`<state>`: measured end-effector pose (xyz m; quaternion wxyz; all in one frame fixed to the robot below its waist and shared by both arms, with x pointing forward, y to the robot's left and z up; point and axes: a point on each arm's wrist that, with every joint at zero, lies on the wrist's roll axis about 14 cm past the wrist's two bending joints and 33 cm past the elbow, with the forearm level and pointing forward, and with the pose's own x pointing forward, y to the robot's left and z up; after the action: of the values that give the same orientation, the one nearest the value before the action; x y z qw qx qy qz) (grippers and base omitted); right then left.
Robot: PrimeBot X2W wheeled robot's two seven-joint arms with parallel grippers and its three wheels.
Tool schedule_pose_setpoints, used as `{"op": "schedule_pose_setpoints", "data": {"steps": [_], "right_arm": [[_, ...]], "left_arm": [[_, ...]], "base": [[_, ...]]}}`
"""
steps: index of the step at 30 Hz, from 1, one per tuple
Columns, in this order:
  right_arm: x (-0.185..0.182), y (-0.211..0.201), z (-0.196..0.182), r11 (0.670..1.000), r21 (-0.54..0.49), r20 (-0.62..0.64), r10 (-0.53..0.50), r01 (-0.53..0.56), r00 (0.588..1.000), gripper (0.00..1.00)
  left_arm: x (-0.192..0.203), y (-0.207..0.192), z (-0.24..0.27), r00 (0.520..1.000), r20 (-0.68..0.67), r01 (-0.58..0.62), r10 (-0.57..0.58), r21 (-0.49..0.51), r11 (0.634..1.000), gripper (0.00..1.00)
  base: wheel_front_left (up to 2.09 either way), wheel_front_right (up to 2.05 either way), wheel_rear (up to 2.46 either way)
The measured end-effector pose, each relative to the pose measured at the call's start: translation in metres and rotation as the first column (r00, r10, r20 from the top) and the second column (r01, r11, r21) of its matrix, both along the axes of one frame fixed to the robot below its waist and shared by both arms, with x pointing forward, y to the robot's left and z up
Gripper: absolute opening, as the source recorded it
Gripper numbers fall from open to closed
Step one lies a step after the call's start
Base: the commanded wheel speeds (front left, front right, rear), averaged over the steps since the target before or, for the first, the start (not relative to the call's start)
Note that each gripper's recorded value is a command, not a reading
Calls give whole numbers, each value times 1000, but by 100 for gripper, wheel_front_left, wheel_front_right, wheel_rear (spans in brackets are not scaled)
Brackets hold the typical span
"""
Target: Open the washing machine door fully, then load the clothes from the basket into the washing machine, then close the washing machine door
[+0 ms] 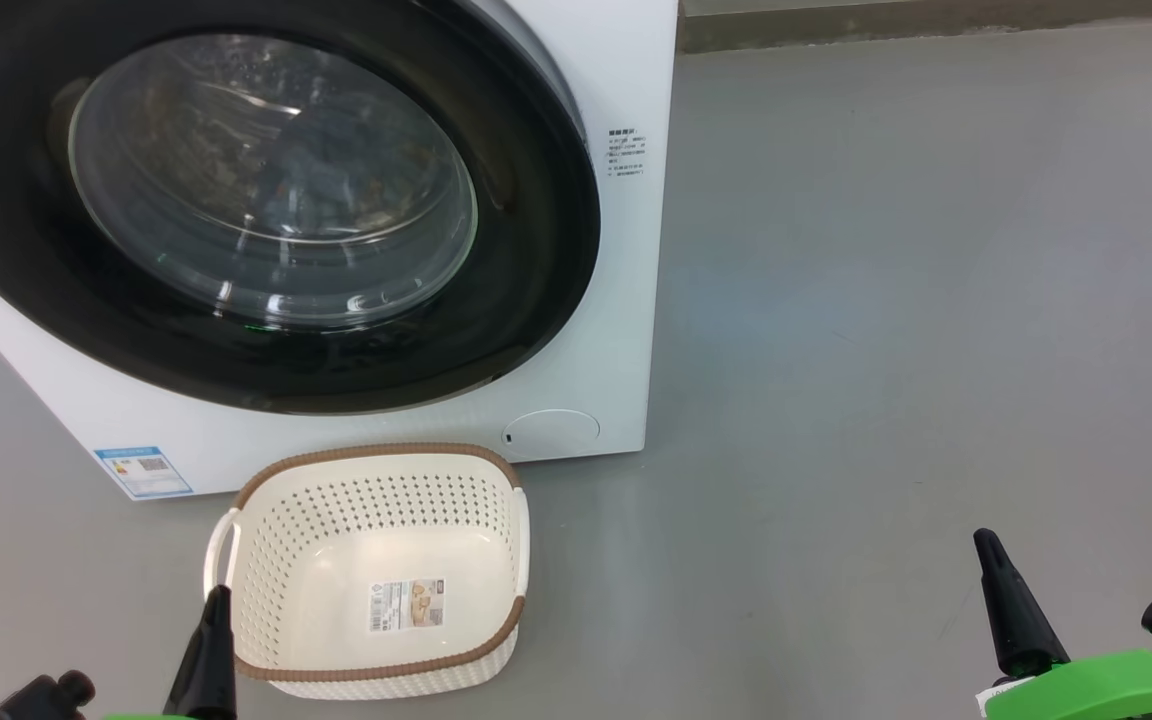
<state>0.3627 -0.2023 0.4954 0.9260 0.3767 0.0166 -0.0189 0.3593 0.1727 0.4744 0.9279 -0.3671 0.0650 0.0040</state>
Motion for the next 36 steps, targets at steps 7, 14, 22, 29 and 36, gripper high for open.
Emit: {"op": "schedule_pose_setpoints", "data": {"steps": [7,14,22,29,36], "right_arm": [[2,0,-1,997,72,-4,-2,2,1000,0],[3,0,-3,986,169,-9,-7,8,1000,0],[5,-1,-5,967,255,-14,-11,14,1000,0],[6,-1,-7,945,327,-17,-17,22,1000,0],[8,-1,-7,914,406,-17,-19,24,1000,0]], "left_arm": [[0,2,-2,1000,-15,-13,12,-79,997,0],[3,4,-1,1000,-16,-25,23,-167,986,0],[3,6,-4,999,-38,-44,36,-257,965,0],[8,6,0,999,-30,-51,43,-336,941,0],[8,7,-2,998,-39,-61,49,-412,909,0]], "base": [[0,0,0],[0,0,0],[0,0,0],[0,0,0],[0,0,0]]}}
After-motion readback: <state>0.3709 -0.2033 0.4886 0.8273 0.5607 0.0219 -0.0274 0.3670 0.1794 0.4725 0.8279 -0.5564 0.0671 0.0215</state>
